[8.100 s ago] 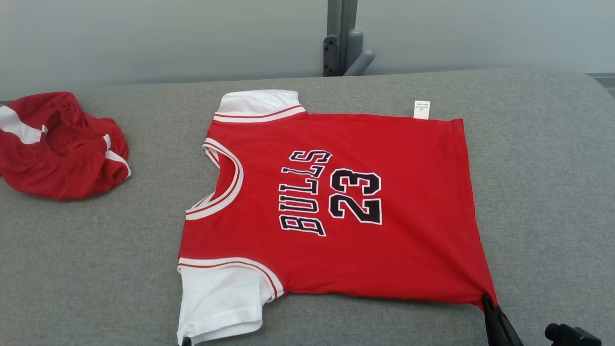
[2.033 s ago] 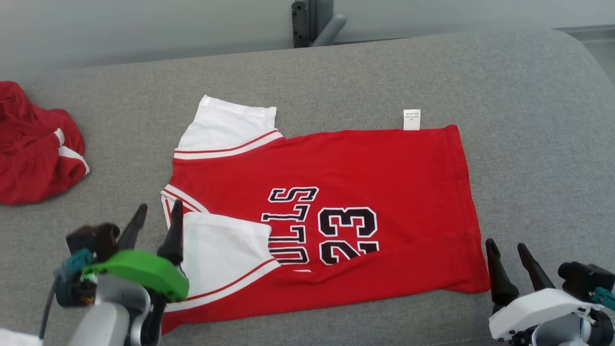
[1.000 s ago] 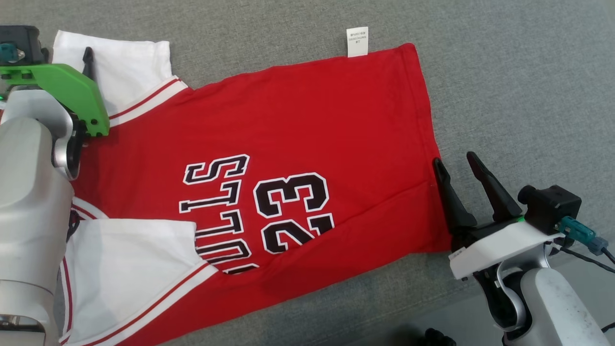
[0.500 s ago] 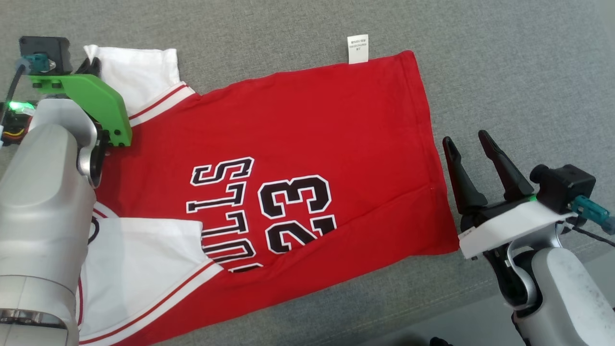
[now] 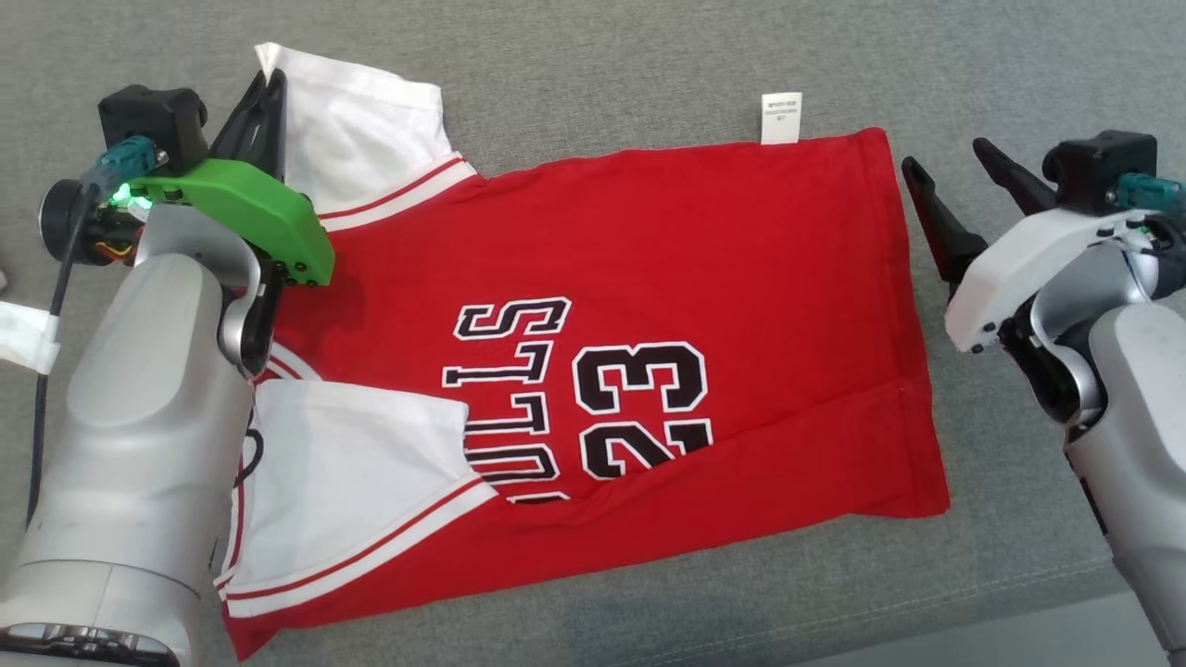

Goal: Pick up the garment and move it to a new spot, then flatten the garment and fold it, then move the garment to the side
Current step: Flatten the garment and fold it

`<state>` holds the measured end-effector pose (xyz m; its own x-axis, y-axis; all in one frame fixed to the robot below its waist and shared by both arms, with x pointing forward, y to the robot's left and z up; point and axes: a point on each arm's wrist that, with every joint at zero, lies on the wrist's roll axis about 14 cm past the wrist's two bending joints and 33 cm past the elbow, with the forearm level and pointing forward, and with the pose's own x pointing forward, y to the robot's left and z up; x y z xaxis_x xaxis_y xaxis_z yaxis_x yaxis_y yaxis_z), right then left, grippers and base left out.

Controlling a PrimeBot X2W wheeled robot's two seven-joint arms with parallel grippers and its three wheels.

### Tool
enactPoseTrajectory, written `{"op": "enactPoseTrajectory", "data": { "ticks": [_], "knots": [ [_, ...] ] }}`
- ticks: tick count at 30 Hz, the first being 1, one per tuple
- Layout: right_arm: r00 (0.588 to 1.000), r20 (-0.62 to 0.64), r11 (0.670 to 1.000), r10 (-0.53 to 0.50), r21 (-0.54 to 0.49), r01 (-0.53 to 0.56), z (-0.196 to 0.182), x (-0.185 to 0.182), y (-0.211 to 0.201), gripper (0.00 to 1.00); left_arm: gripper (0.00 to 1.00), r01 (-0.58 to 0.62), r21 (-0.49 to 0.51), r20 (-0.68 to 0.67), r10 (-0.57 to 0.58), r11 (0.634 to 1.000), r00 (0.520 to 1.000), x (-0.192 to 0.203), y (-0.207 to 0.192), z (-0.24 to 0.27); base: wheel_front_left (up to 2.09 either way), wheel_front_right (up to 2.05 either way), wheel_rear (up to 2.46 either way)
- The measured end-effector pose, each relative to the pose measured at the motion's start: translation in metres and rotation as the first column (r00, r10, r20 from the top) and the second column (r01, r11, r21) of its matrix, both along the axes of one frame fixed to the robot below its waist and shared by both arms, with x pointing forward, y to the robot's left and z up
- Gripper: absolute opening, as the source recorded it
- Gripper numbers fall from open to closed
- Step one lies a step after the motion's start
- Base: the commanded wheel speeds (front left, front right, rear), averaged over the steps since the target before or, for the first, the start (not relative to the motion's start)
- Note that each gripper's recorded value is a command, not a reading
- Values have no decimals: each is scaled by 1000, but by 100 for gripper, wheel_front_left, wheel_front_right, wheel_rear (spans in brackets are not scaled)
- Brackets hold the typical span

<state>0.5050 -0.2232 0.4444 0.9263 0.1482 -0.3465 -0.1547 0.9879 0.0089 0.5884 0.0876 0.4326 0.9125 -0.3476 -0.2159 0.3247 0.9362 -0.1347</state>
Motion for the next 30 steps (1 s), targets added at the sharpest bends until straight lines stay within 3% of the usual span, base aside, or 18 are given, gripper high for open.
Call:
{"op": "enactPoseTrajectory", "data": {
  "ticks": [4, 16, 17, 20, 23, 25, 27, 30],
  "knots": [
    [995, -96, 999, 24, -46, -28, -17, 13, 1, 100, 0, -15, -33, 13, 15, 999, 1000, -10, 6, 4, 0, 0, 0],
    [954, -296, 997, 45, -52, -63, -56, 37, 16, 100, 0, -38, -44, 15, 39, 998, 999, -28, 22, 3, 0, 0, 0],
    [951, -306, 996, 47, -52, -66, -58, 38, 17, 96, 0, -39, -44, 17, 40, 998, 999, -28, 23, 3, 0, 0, 0],
    [934, -353, 997, 57, -35, -74, -64, 36, 23, 55, 0, -42, -46, 17, 43, 998, 999, -30, 24, 4, 0, 0, 0],
    [931, -358, 996, 65, -31, -82, -62, 37, 25, 30, 0, -38, -47, 14, 39, 998, 999, -33, 23, 4, 0, 0, 0],
    [931, -359, 996, 68, -35, -86, -61, 35, 25, 19, 0, -39, -48, 15, 39, 998, 999, -34, 23, 5, 0, 0, 0],
    [934, -350, 995, 70, -39, -90, -60, 36, 24, 0, 0, -39, -48, 17, 40, 998, 999, -35, 23, 6, 0, 0, 0],
    [951, -303, 996, 69, -40, -85, -54, 38, 23, 0, 0, -43, -60, 30, 45, 997, 999, -37, 23, 11, 0, 0, 0]
  ]
}}
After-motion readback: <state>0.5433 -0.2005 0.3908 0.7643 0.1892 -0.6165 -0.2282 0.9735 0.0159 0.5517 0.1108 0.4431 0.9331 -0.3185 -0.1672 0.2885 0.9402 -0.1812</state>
